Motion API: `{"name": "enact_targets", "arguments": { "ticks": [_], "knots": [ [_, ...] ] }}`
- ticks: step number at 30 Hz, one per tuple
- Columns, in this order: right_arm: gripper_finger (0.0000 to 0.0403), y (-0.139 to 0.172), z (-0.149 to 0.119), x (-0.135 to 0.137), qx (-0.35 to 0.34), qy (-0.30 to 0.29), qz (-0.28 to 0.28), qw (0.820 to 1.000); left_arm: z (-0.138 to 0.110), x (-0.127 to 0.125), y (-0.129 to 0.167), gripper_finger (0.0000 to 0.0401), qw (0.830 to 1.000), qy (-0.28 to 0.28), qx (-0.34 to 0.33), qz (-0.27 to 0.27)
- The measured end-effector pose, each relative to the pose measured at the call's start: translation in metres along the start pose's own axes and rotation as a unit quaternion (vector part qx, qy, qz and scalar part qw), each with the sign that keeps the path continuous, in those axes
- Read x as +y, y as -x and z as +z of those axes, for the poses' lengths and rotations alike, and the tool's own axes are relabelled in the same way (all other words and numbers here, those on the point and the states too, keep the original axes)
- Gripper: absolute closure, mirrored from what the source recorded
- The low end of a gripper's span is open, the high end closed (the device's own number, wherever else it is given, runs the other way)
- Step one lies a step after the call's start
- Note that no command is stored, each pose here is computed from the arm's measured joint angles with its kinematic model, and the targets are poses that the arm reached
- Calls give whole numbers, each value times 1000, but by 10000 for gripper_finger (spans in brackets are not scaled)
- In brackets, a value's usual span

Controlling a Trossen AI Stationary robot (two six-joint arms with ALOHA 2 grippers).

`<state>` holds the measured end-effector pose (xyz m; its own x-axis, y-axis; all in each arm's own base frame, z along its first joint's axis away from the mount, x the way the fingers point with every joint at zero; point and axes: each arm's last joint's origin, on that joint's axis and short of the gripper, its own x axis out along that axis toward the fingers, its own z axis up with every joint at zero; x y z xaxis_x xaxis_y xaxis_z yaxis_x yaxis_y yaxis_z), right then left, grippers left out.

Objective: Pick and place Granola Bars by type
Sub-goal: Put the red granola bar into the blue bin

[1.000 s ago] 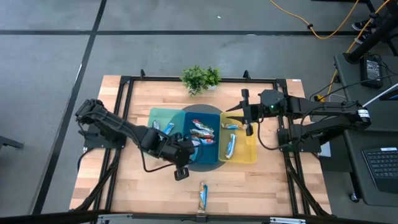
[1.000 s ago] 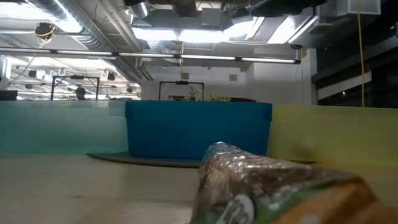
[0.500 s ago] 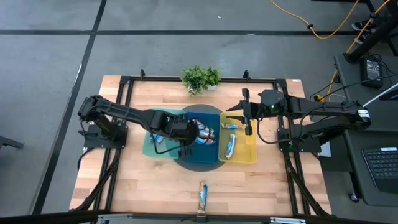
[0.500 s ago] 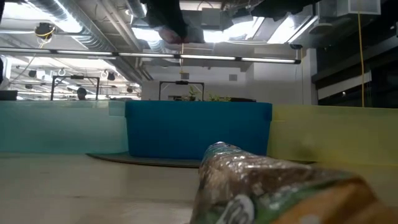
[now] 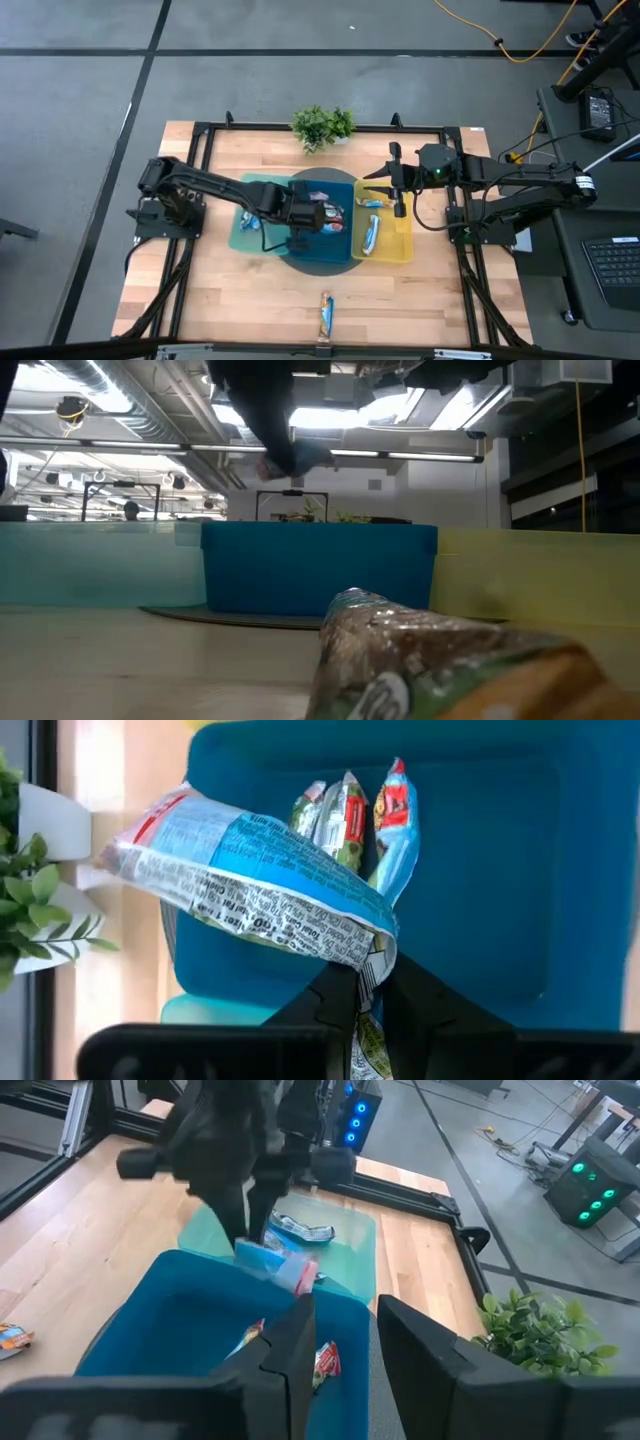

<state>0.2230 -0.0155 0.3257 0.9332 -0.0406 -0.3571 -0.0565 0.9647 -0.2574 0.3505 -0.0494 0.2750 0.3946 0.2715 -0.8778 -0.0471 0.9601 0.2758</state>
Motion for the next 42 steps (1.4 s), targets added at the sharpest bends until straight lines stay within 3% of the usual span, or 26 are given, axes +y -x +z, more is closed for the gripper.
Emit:
{"name": "enact_targets", "arguments": {
  "ticks": [13, 20, 33, 42],
  "knots": [
    [288, 0, -1, 0, 4, -1, 1, 1000, 10, -6, -47, 374, 1000, -20, 16, 13],
    [288, 0, -2, 1, 11, -1, 3, 1000, 17, -10, -60, 374, 1000, -17, -5, -7],
    [288, 0, -6, 2, 30, -13, 9, 999, 13, -40, -91, 374, 994, -98, 24, -50],
    [288, 0, -7, 2, 34, -12, 10, 999, 12, -39, -97, 373, 993, -91, 34, -66]
  ]
}}
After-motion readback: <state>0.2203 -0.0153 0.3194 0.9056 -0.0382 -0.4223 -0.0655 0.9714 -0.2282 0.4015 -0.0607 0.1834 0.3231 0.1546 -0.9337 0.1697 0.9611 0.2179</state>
